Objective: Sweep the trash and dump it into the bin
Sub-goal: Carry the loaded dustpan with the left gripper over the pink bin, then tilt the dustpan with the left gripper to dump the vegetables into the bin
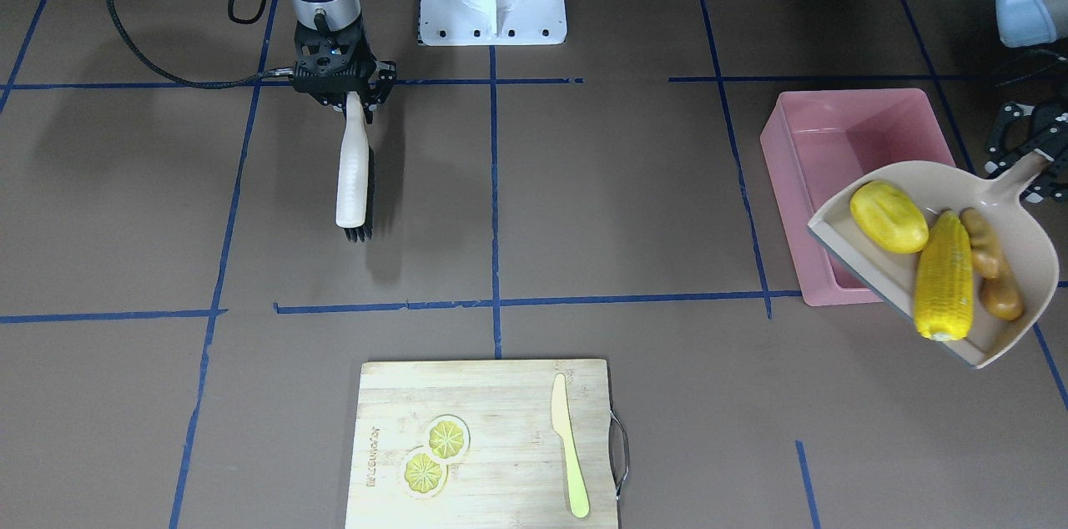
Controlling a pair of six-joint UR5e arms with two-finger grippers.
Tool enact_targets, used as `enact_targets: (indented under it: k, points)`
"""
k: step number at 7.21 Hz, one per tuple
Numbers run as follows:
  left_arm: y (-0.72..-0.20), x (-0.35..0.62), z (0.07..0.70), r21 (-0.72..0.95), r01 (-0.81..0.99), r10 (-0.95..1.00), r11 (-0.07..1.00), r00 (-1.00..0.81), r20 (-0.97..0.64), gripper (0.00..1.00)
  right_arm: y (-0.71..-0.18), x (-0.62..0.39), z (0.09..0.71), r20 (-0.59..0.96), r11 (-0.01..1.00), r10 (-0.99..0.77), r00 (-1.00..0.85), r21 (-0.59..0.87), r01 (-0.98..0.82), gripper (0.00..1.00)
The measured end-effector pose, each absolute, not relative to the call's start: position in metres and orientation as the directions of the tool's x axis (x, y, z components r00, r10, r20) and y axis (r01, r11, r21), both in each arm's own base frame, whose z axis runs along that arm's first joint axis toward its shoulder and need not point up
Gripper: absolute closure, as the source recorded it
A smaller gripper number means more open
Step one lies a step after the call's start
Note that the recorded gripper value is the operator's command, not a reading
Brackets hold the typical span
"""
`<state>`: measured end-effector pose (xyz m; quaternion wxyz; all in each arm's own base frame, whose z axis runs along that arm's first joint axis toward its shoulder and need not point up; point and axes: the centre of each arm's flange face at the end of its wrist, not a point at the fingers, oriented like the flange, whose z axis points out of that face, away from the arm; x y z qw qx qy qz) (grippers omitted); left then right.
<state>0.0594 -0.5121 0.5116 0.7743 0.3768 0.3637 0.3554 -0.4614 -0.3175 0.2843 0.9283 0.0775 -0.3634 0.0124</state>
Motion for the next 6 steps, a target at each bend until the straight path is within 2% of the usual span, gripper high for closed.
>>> enact_targets:
  k: [2,6]
  points:
    - [-0.502,0.024,0.552,0.839,-0.347,0.844,0.419,0.49,-0.219,1.0,-0.318,-0.461,0.285,0.675,0.987,-0.034,0.737,0.138,-0.081,1.0]
    - [-0.503,-0.011,0.577,0.813,-0.504,0.905,0.29,0.422,-0.061,1.0,-0.317,-0.462,0.289,0.67,0.988,-0.034,0.742,0.135,-0.077,1.0]
